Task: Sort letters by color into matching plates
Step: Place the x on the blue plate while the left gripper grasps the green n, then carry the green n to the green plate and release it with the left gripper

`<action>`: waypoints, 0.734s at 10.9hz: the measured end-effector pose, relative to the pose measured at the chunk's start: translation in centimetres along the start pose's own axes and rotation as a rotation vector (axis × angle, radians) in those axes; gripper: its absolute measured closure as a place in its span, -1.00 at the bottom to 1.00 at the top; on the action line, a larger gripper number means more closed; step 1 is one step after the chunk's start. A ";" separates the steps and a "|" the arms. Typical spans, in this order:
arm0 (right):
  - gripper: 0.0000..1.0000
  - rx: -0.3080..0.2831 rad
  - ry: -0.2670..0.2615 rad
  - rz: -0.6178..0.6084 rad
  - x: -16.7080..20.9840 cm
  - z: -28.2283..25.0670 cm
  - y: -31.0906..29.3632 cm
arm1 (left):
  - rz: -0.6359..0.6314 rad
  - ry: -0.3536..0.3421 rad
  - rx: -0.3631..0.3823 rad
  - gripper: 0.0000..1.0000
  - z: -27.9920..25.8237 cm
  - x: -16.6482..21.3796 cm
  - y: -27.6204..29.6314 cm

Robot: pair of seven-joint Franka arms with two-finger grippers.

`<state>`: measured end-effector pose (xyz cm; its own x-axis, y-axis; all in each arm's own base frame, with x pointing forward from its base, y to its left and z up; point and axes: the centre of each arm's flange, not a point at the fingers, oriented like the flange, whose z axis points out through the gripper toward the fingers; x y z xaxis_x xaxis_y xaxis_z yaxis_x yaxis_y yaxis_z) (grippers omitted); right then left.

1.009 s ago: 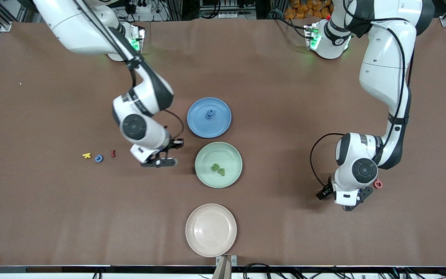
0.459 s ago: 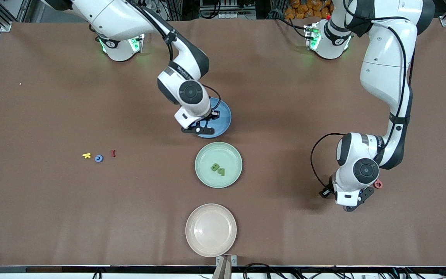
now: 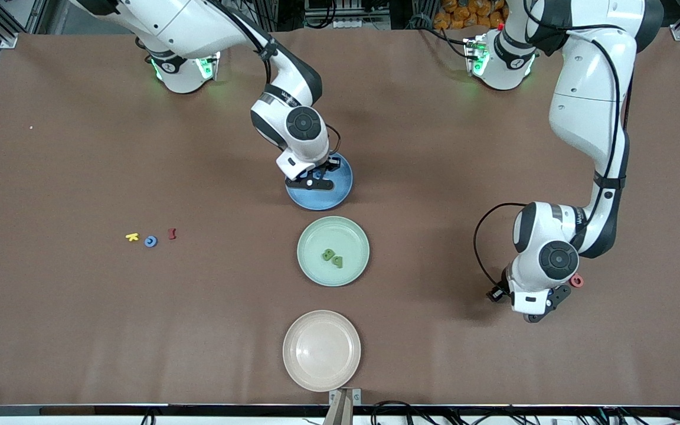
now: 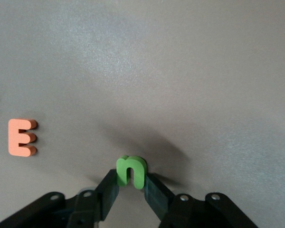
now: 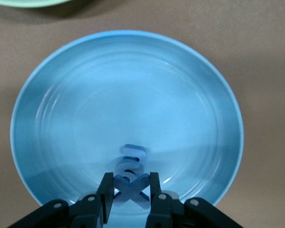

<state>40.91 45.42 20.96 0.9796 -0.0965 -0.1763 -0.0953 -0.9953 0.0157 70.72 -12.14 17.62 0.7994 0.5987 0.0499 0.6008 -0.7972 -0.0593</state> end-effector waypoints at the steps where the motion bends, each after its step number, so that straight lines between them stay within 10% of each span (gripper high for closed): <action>1: 0.31 0.002 0.001 0.000 -0.3 0.2 -0.1 | 0.001 0.004 -0.007 0.37 -0.4 0.0 0.2; 8: 0.31 0.028 0.006 0.002 -0.3 1.0 -0.5 | 0.054 -0.027 -0.098 0.47 -3.1 -4.8 5.6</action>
<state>40.49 45.98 20.00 0.9805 -0.0985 -0.1702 -0.1019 -0.9947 -0.0113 70.22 -19.70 20.15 0.8313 0.5554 0.0226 0.5545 -0.8314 0.0364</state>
